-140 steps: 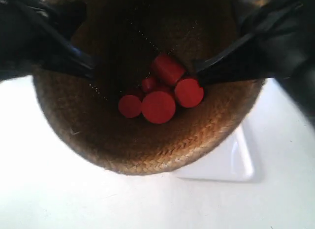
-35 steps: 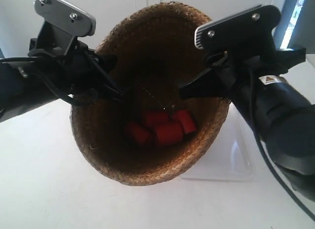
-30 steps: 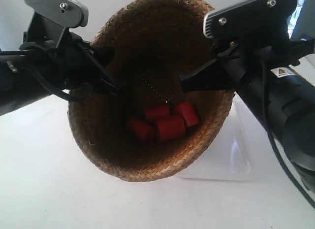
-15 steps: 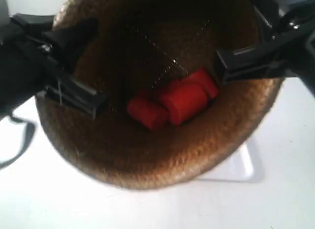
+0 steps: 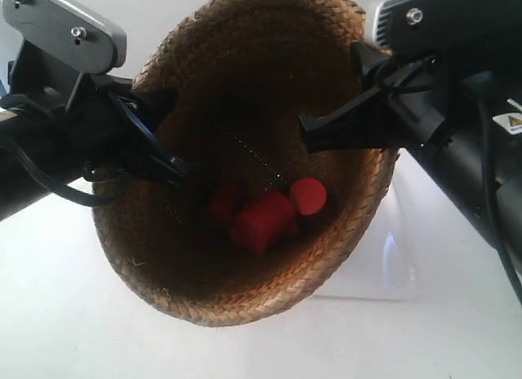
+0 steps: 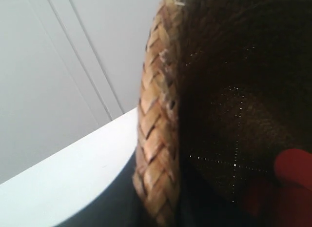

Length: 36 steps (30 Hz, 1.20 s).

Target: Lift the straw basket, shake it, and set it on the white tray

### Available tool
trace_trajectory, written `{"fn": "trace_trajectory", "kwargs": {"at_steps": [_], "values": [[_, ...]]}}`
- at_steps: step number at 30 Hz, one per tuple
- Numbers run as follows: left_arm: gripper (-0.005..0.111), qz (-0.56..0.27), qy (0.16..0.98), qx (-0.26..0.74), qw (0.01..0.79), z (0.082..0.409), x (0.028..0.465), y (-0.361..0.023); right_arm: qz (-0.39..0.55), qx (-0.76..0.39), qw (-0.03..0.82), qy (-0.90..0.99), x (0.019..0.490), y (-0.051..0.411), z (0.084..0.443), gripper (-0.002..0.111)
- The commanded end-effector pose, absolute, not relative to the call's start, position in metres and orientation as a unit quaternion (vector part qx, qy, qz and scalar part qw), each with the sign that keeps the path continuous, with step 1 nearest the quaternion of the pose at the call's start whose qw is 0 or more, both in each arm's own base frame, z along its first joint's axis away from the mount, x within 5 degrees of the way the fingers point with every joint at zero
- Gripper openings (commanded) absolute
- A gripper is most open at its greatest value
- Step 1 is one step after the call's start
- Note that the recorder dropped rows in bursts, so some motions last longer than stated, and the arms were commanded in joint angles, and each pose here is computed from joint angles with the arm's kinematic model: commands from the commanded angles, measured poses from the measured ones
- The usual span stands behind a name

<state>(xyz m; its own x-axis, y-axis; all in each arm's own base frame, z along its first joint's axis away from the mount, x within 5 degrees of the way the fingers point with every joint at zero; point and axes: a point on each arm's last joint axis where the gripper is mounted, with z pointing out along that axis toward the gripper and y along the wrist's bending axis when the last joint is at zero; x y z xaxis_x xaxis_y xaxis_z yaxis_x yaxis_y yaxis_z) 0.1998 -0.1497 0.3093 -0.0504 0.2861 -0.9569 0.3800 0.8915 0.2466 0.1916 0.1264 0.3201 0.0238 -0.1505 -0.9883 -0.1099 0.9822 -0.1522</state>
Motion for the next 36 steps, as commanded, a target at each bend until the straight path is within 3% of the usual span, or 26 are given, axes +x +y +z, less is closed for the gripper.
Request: {"fn": "trace_trajectory", "kwargs": {"at_steps": [1, 13, 18, 20, 21, 23, 27, 36], "values": [[0.0, -0.037, 0.715, 0.256, 0.65, 0.311, 0.196, -0.153, -0.014, -0.104, 0.719, 0.687, 0.19, 0.127, 0.323, 0.0], [0.0, -0.005, 0.702, 0.237, 0.671, 0.322, 0.192, -0.146, -0.078, -0.129, 0.709, 0.689, 0.186, 0.125, 0.328, 0.0], [0.0, -0.093, 0.604, 0.32, 0.724, 0.353, 0.112, -0.144, 0.107, -0.214, 0.756, 0.61, 0.104, 0.127, 0.37, 0.0], [0.0, -0.004, 0.603, 0.244, 0.759, 0.339, 0.12, -0.138, 0.003, -0.112, 0.812, 0.573, 0.114, 0.117, 0.359, 0.0], [0.0, 0.06, 0.616, 0.196, 0.761, 0.326, 0.154, -0.14, -0.054, -0.103, 0.806, 0.581, 0.144, 0.132, 0.339, 0.0], [0.0, 0.001, 0.675, 0.256, 0.692, 0.315, 0.181, -0.158, -0.137, -0.111, 0.756, 0.631, 0.189, 0.142, 0.321, 0.0], [0.0, -0.012, 0.667, 0.25, 0.702, 0.327, 0.163, -0.158, -0.101, -0.105, 0.759, 0.635, 0.162, 0.145, 0.331, 0.0], [0.0, -0.062, 0.713, 0.259, 0.649, 0.31, 0.165, -0.172, -0.08, -0.134, 0.707, 0.69, 0.161, 0.146, 0.319, 0.0]]}}
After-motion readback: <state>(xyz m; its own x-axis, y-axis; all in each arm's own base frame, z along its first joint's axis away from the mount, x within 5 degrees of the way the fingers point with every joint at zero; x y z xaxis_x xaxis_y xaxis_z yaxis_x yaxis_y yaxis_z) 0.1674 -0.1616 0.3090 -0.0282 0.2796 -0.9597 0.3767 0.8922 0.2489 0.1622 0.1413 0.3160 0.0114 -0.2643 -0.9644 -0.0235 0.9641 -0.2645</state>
